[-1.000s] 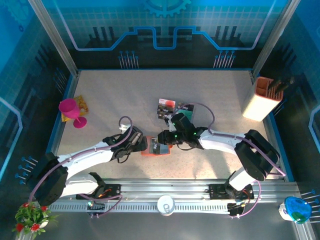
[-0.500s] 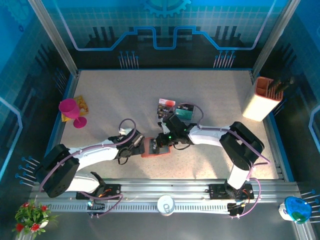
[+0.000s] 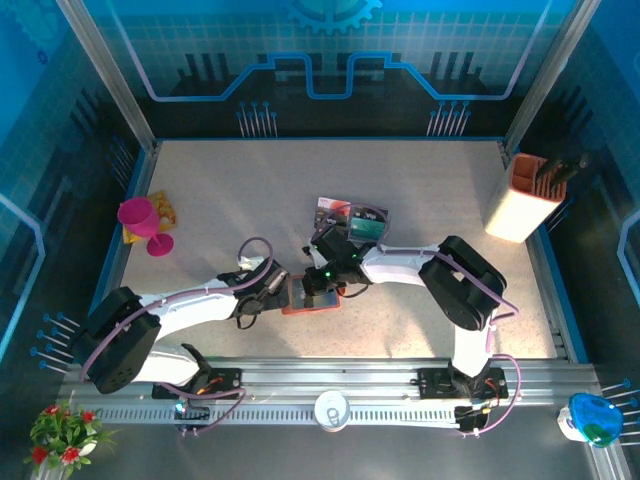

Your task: Put the credit cards into the card holder

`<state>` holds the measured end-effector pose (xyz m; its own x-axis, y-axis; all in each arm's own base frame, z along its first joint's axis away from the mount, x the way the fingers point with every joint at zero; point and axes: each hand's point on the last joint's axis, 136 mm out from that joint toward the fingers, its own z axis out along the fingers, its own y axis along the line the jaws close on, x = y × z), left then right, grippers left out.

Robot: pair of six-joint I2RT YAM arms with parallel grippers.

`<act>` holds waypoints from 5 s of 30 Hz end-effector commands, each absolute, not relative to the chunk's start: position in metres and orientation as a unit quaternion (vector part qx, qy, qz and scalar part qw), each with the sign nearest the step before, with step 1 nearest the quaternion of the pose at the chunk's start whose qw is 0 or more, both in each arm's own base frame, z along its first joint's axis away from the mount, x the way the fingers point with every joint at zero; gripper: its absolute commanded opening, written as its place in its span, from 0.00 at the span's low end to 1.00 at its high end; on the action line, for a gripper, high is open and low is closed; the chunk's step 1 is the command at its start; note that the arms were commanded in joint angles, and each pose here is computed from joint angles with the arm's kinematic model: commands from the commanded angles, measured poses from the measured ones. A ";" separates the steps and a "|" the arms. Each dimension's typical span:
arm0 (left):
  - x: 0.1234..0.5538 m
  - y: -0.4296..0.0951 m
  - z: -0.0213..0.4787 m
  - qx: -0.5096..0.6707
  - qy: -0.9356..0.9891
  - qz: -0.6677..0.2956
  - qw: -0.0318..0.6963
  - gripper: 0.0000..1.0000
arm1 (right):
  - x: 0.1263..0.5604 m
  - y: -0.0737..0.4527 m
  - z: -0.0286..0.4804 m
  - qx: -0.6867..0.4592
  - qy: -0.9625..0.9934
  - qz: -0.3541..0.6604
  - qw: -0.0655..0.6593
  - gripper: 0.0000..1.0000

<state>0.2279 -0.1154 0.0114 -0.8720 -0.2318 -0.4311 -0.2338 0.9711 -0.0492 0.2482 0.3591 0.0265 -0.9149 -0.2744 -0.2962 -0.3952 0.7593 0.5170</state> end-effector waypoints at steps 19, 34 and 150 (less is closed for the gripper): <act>0.224 -0.104 0.022 -0.153 0.958 -0.003 0.241 0.99 | 0.253 0.343 0.041 -0.200 0.935 0.268 0.115 0.00; 0.219 -0.105 -0.002 -0.155 0.965 0.009 0.213 0.99 | 0.249 0.350 0.021 -0.228 0.938 0.248 0.079 0.00; 0.247 -0.227 0.041 0.010 0.970 -0.101 0.222 0.99 | 0.260 0.281 0.034 -0.117 0.945 0.274 0.133 0.00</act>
<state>0.2536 -0.2251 0.0497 -0.8907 -0.0624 -0.4502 0.0340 0.9786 -0.2030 0.2622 0.2757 0.0403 -0.9343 -0.1415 -0.3272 -0.2933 0.8268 0.4799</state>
